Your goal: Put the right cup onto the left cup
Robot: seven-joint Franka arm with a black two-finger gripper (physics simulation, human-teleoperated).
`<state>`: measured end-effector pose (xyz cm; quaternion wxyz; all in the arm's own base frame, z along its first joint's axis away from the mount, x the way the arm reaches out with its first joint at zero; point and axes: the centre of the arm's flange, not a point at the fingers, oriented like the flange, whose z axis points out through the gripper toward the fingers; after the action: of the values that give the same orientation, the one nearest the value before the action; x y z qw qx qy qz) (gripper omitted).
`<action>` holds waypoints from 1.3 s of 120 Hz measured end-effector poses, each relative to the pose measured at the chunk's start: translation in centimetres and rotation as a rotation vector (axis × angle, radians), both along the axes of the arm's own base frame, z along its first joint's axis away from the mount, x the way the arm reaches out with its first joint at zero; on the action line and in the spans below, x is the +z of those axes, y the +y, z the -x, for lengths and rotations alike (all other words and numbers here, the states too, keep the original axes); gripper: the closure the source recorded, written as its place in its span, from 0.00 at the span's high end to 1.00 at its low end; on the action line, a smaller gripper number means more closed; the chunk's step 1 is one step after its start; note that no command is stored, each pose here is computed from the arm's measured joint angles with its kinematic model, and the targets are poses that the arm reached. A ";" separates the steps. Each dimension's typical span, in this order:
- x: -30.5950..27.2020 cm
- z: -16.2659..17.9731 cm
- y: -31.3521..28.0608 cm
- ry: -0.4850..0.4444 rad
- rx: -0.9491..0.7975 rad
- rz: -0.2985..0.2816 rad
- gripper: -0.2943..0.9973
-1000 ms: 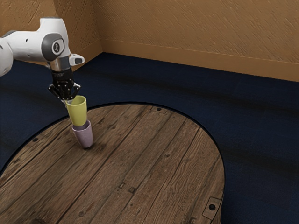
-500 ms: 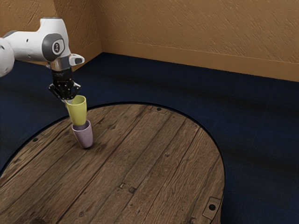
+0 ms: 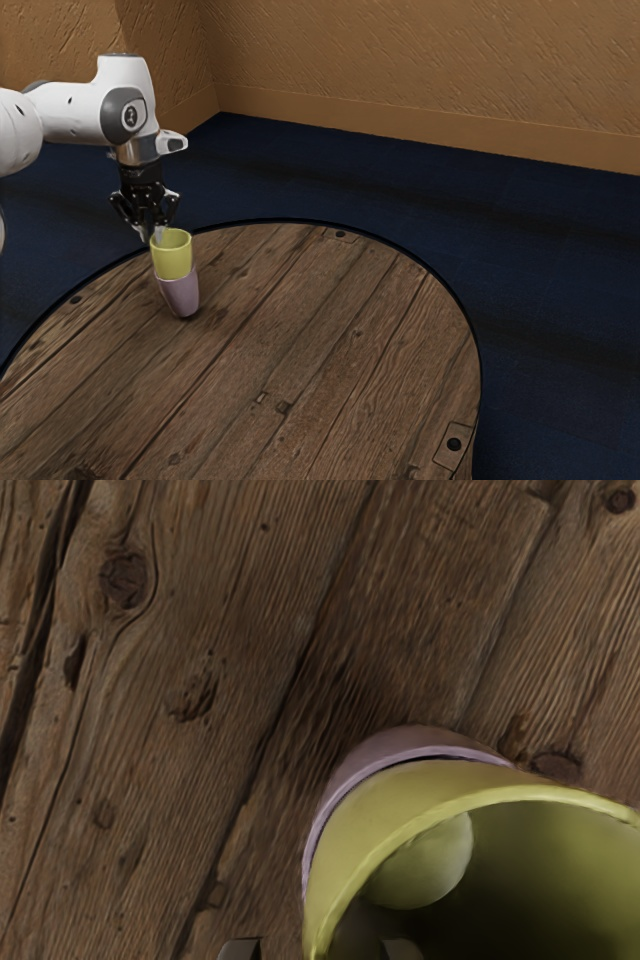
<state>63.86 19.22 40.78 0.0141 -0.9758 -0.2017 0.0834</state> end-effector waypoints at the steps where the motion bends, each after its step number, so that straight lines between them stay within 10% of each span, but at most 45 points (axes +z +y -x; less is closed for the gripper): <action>1: 0.0 0.0 0.0 0.000 0.000 0.000 0.38; 48: 13.0 2.9 -5.2 -0.128 -0.092 0.003 0.71; 156: 25.5 9.0 -13.9 -0.090 -0.234 -0.014 0.77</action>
<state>54.81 5.36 66.23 0.0214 -0.9953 -0.0875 0.0361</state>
